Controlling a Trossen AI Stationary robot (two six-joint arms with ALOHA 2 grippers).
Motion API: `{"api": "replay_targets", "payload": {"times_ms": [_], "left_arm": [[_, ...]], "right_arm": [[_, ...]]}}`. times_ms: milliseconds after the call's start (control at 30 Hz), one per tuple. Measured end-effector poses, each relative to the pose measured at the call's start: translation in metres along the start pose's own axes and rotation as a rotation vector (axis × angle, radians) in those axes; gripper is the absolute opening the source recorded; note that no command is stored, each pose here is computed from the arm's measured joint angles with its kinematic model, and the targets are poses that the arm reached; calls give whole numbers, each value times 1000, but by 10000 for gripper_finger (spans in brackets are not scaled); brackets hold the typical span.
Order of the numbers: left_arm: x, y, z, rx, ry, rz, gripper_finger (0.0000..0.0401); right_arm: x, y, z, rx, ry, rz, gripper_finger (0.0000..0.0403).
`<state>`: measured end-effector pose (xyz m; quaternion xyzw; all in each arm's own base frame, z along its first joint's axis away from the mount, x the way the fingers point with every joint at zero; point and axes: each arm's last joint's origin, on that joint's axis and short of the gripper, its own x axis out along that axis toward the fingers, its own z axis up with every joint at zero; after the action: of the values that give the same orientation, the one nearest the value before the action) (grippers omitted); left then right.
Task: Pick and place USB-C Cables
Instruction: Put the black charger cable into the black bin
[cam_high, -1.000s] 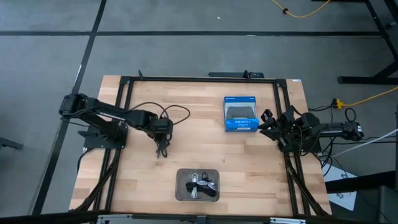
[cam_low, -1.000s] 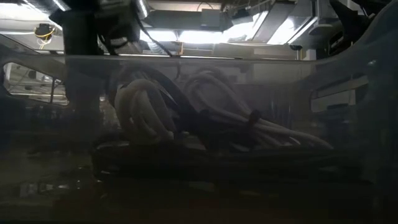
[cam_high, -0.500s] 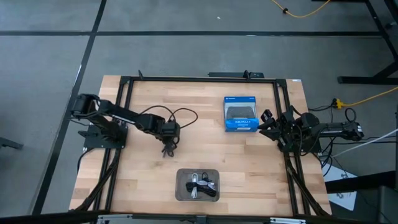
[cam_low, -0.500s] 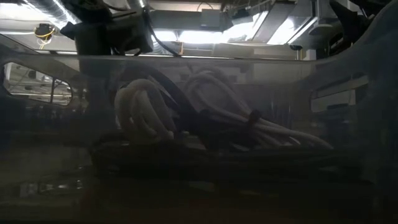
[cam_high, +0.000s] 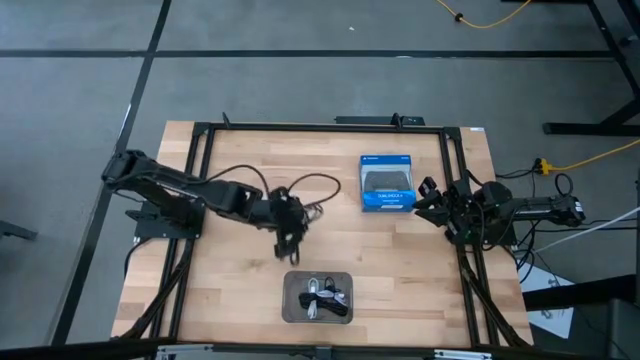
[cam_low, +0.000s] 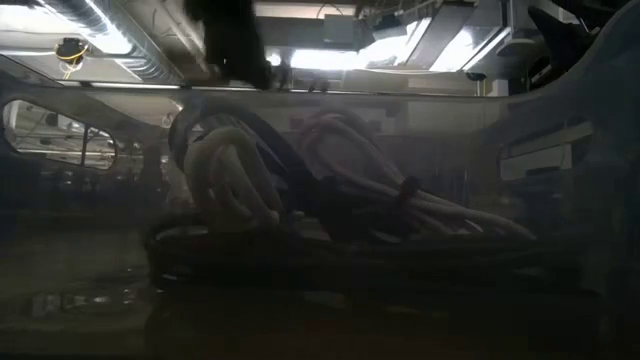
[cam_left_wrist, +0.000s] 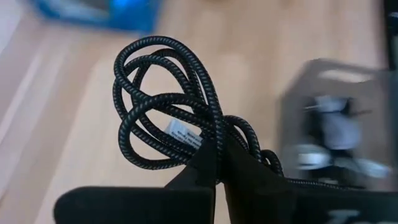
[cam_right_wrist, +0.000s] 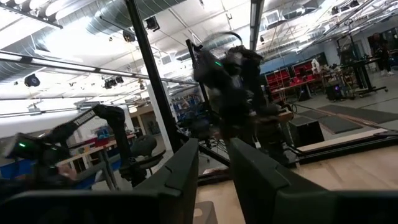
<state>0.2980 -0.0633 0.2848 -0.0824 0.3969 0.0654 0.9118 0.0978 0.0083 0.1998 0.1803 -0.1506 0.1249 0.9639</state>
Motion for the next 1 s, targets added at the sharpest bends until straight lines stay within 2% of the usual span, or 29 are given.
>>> {"api": "replay_targets", "payload": {"times_ms": [233,433,833,1000], "left_arm": [[-17,-57,27,186,-88,-145,1],[1,-88,24,435,-39,-211,1],[52,-100,7,451,107,-312,0],[53,-103,10,436,69,-345,0]], "right_arm": [[0,-2,0,-1,-21,-58,97],[0,-2,-1,0,-11,-63,97],[-2,-8,-16,77,147,-120,97],[-2,-8,-16,77,143,-119,97]]}}
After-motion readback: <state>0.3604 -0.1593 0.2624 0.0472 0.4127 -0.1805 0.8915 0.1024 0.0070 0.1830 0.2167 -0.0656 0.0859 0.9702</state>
